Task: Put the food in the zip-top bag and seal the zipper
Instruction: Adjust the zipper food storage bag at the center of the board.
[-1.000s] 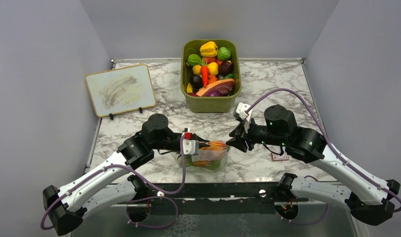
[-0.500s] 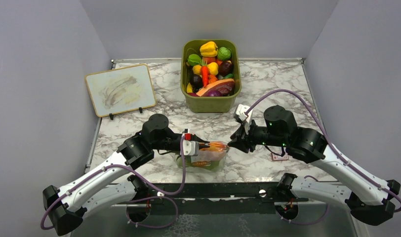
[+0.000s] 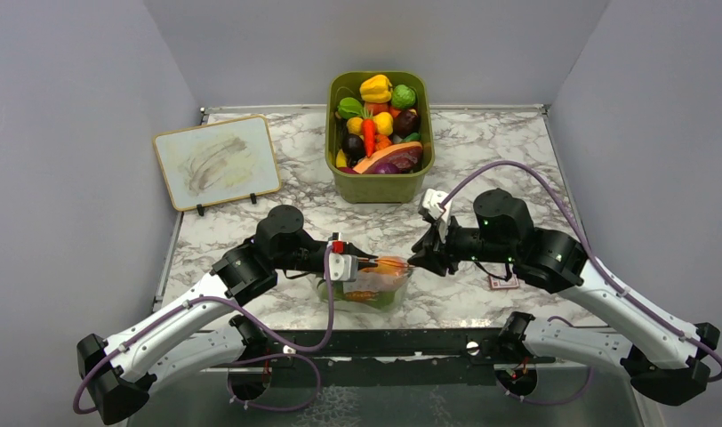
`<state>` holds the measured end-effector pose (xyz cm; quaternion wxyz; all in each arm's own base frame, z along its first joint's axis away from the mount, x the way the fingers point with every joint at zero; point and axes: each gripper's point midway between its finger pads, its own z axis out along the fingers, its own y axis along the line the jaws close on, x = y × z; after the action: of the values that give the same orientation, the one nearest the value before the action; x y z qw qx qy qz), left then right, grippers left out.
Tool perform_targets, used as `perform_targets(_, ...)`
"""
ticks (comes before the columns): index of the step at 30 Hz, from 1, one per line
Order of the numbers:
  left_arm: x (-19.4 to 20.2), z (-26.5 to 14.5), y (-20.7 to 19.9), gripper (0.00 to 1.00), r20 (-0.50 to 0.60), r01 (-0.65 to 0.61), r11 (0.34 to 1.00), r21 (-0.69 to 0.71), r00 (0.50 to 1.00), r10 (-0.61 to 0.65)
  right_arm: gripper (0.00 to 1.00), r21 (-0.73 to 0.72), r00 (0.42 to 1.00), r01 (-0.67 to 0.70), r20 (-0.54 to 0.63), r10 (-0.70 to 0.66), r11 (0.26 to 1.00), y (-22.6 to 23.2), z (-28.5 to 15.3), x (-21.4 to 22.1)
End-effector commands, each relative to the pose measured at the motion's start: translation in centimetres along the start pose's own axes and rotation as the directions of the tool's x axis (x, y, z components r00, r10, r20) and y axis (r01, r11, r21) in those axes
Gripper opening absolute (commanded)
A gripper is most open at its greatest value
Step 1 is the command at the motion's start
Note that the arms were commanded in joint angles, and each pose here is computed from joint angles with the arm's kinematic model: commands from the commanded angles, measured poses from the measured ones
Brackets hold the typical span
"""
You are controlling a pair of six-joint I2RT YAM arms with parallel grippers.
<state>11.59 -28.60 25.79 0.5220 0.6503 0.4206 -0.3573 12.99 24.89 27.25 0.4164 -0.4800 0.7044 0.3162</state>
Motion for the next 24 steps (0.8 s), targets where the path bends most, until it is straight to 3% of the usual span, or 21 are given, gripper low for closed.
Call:
perform_targets(1, -3.0, -0.3, 0.4, 0.00, 0.086, -0.077, 0.997, 0.003, 0.993, 0.076, 0.30, -0.051, 0.999, 0.020, 0.028, -0.019, 0.998, 0.6, 1.0, -0.6)
perform_targets(6, -3.0, -0.4, 0.3, 0.00, 0.084, -0.078, 0.997, 0.003, 0.993, 0.077, 0.30, -0.075, 1.000, 0.018, 0.021, -0.016, 0.997, 0.8, 1.7, -0.3)
perform_targets(14, -2.9, -0.5, -0.1, 0.00, 0.086, -0.086, 0.996, 0.022, 0.993, 0.084, 0.32, 0.022, 1.000, 0.027, -0.006, -0.027, 0.999, -0.4, -0.6, -0.4)
perform_targets(24, -2.8, -0.3, -0.4, 0.00, 0.094, -0.083, 0.996, 0.036, 0.992, 0.079, 0.35, -0.033, 1.000, 0.022, -0.011, -0.023, 0.999, 0.8, -1.1, -0.1)
